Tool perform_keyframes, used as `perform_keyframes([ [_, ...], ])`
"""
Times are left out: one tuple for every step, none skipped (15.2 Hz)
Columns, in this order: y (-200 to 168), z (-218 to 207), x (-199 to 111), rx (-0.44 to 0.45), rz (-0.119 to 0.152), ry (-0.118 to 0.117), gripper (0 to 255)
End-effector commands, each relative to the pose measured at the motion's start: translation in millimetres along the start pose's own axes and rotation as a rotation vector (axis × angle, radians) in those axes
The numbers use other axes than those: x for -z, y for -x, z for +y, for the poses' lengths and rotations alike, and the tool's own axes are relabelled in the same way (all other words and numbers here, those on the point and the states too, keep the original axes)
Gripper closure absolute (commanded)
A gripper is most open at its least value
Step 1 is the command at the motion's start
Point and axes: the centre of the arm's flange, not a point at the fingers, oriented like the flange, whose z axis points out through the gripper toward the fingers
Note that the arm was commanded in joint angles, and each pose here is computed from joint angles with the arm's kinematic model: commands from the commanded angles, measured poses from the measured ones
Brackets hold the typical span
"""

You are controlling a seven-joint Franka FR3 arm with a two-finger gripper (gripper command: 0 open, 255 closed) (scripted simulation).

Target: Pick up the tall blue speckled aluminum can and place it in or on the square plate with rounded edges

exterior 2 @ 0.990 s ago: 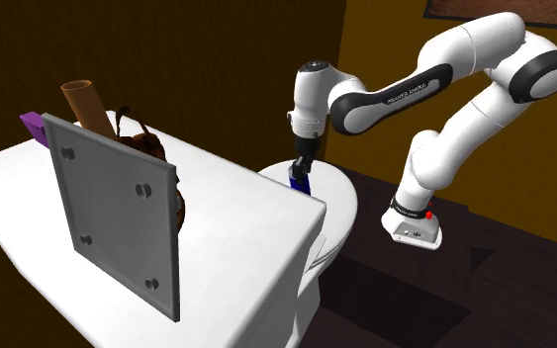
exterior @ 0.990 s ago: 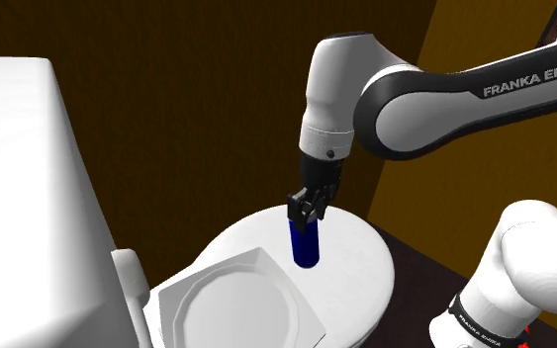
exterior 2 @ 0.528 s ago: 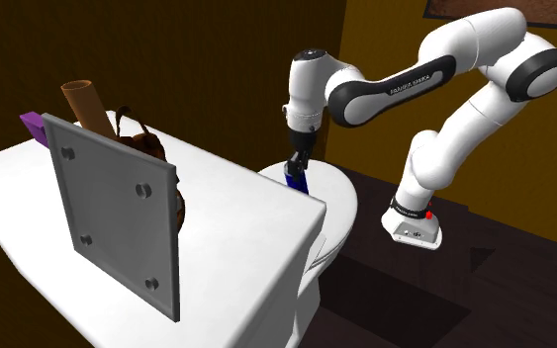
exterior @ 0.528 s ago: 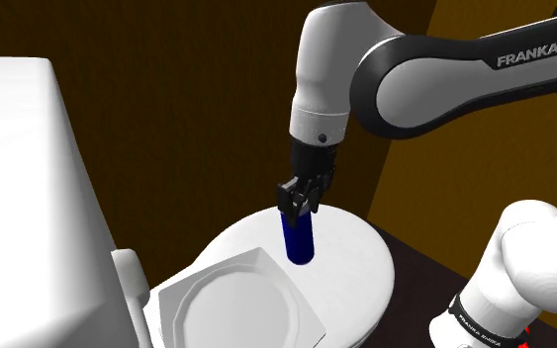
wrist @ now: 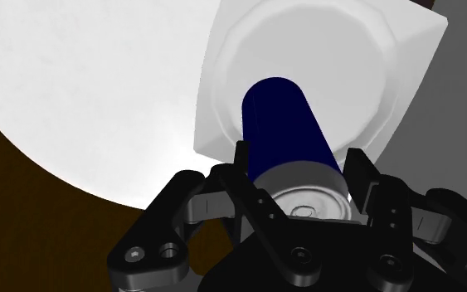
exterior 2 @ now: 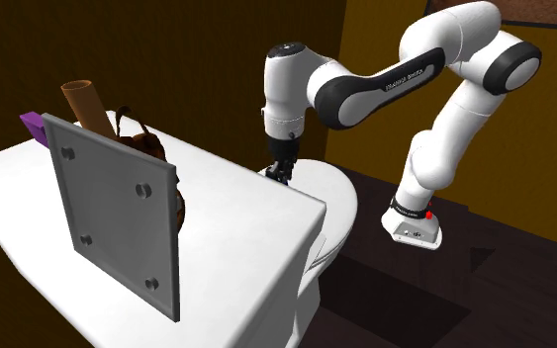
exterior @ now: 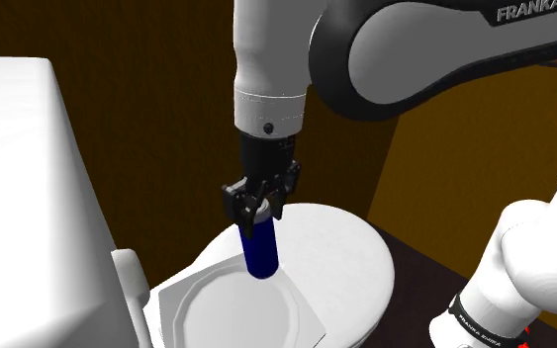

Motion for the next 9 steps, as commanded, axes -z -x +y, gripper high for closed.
perform_keyframes([
  [-3,-24,7,-0.002,0.000,-0.001,255],
  [-4,-36,11,-0.002,0.000,-0.001,255],
  [-6,-51,15,-0.002,0.000,-0.001,255],
  [-6,-51,10,-0.002,0.000,-0.001,255],
  [-6,-51,5,-0.002,0.000,-0.001,255],
  [-6,-51,-1,-0.002,0.000,-0.001,255],
  [-6,-51,-6,-0.002,0.000,-0.001,255],
  [-5,-51,-11,-0.002,0.000,-0.001,255],
  [-5,-51,-17,-0.002,0.000,-0.001,255],
])
